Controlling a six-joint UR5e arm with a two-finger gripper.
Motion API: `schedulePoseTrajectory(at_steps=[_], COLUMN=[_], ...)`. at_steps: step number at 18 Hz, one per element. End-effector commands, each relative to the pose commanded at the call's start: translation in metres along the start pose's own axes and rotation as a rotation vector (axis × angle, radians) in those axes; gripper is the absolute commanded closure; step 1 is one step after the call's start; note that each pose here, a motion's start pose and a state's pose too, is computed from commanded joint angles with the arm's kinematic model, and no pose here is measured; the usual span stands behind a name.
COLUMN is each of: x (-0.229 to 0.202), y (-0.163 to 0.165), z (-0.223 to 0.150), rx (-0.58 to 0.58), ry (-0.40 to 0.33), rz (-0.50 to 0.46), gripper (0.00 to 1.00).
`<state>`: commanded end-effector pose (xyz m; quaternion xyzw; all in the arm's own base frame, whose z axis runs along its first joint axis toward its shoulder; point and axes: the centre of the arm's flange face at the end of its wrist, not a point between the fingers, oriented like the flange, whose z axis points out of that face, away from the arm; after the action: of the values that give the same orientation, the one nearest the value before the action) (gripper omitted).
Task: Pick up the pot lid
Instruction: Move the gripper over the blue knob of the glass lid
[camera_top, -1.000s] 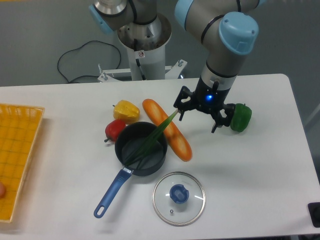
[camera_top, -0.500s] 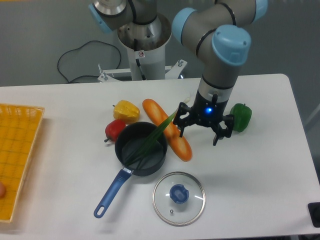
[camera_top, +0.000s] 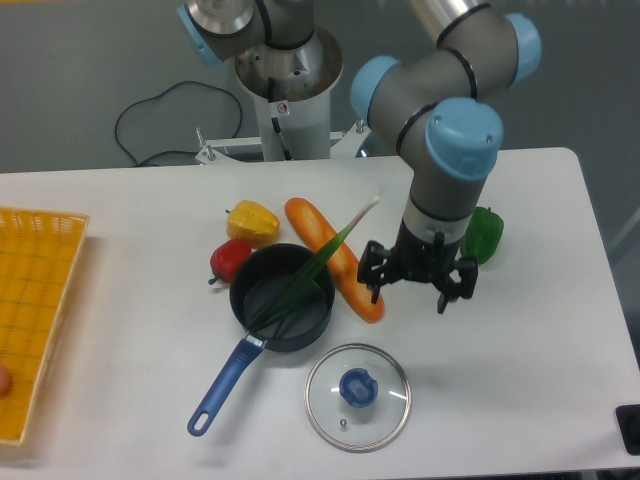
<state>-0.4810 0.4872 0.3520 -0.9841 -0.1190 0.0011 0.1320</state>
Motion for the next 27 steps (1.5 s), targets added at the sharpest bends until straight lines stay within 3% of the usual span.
schedulePoseTrajectory(at_steps=[3,7,16,19,27], x=[0.0,0.014,0.011,0.012,0.01], y=[-0.002,-0.004,-0.008,-0.012,-0.01], z=[0.004,0.029,0.048,0.052,0.078], rx=[0.001,-0.119,-0.116,-0.07,-0.082], ry=[-0.007,-0.055,-0.069,-0.021,0.017], rz=[0.128,0.279,0.244,0.231,0.22], gripper=[0.0,0.0,0.0,0.0,0.0])
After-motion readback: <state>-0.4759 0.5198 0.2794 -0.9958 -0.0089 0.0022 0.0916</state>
